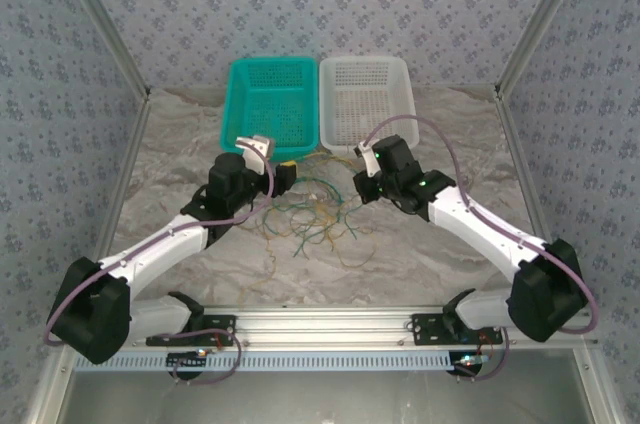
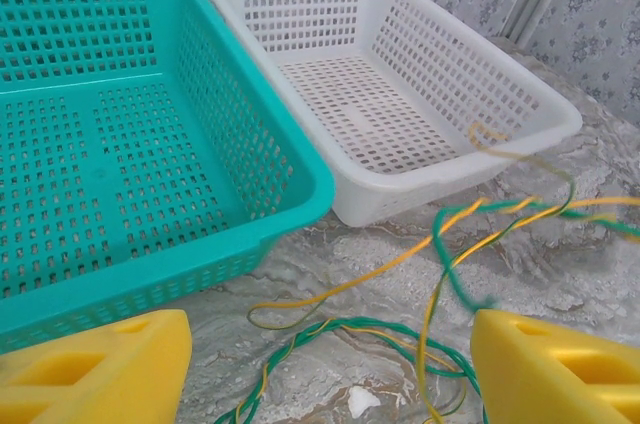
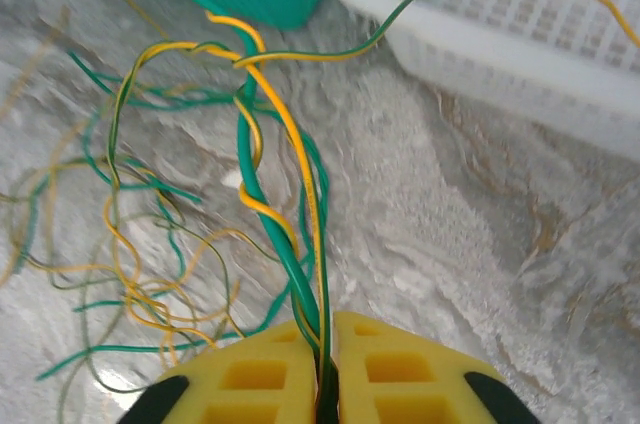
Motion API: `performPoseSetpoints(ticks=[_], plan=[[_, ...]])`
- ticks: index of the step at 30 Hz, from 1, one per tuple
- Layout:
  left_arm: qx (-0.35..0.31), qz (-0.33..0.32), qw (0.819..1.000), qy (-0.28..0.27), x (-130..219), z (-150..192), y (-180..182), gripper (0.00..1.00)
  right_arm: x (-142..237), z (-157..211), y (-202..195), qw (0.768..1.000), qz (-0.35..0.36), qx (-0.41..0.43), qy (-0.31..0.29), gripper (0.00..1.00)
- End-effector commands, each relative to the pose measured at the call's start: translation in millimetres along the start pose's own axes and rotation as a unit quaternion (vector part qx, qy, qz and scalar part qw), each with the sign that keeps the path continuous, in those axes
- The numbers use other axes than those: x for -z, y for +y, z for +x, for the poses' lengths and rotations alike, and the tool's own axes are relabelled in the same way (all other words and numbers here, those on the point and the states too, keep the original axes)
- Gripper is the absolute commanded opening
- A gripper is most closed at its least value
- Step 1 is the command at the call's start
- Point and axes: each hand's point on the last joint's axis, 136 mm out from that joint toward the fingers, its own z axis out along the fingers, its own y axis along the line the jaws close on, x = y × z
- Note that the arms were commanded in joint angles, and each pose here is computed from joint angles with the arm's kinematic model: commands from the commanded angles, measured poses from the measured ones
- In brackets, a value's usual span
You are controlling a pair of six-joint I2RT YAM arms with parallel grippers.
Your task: Untangle the cables
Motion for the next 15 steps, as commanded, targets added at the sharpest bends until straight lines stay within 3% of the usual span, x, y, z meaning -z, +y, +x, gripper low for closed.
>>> performPoseSetpoints(ticks=[1, 5, 11, 13, 15], plan=[[-0.008, -0.001, 1.000, -0.017, 4.1, -7.0, 0.3, 0.74, -17.9, 10.1, -15.5, 0.999, 0.019, -0.033, 0.012, 0.18], [-0.015, -0.011, 1.000, -0.014, 5.2, -3.5, 4.1, 0.74, -28.1, 23.7, -26.7, 0.998, 0.035, -0.051, 0.033, 0.39], [-0.017, -0.020, 1.000, -0.008, 4.2, 1.8, 8.2, 0.74, -24.7, 33.3, -48.9, 0.991, 0.053, -0.109, 0.049, 0.41], [-0.017, -0.021, 1.000, -0.006, 3.1, 3.7, 8.6, 0.74, -25.5, 41.7, -59.3, 0.986, 0.058, -0.142, 0.061, 0.51], [-0.018, -0.021, 1.000, -0.003, 1.7, 5.3, 9.2, 0.75, -28.2, 52.8, -67.0, 0.980, 0.055, -0.171, 0.079, 0.52]])
